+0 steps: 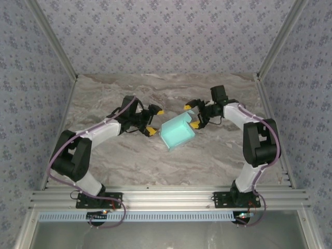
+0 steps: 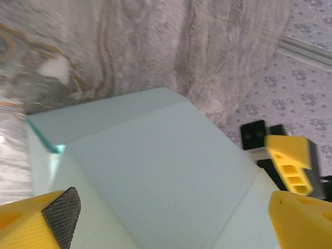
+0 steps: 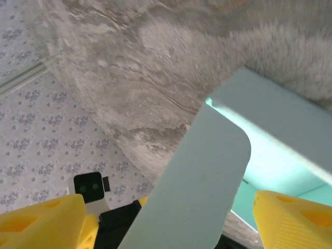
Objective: Fold the paper box
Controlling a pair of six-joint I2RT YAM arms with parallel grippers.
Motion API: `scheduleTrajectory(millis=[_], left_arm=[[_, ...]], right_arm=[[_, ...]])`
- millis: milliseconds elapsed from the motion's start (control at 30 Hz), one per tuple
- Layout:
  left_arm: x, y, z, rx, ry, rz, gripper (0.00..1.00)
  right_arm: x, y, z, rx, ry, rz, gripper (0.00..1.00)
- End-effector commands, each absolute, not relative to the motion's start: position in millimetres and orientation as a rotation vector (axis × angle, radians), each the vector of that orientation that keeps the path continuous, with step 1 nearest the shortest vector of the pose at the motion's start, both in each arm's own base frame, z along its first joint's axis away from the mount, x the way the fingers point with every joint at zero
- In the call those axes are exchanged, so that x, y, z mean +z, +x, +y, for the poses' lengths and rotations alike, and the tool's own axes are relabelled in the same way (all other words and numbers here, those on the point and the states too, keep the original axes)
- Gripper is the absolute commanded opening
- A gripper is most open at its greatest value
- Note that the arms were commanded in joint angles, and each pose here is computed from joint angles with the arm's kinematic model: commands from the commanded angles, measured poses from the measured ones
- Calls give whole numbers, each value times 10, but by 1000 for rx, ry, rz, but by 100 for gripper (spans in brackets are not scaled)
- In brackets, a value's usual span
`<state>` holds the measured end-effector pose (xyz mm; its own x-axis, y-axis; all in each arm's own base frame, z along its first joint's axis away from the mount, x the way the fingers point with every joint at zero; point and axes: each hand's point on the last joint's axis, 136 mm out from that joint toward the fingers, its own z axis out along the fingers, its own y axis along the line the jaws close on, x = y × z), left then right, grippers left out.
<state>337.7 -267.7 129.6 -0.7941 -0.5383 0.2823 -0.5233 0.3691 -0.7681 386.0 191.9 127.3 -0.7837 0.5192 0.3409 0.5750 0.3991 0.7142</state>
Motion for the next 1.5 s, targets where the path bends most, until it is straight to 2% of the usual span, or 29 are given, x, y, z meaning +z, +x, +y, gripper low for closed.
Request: scheduleTrajectory(millis=[0, 200, 500, 833, 1067, 1300, 1467], left_arm=[[1307, 3202, -2516, -1352, -1000, 2676, 97], [1324, 3109, -2627, -1447, -1112, 2622, 98], [1448, 3115, -2919, -1530, -1235, 2514, 98], [1401, 3249, -2986, -1551, -1308, 2453, 93], [1318, 3289, -3029, -1538, -1303, 2473, 90], [1295, 3333, -3039, -1529, -1284, 2472, 80], [1298, 3367, -3085, -1522, -1235, 2502, 77]], right_arm=[[1462, 3918, 1708, -1371, -789, -2681, 88], [1375, 3912, 1743, -1340, -759, -2690, 88], [1408, 3868, 2142, -1371, -658, -2660, 77], [1424, 3709, 2362, -1382, -642, -2638, 69], [1332, 3637, 2367, -1347, -636, -2647, 67], [1152, 3548, 2255, -1296, -655, -2646, 66], [1045, 3484, 2159, -1248, -656, -2663, 67]])
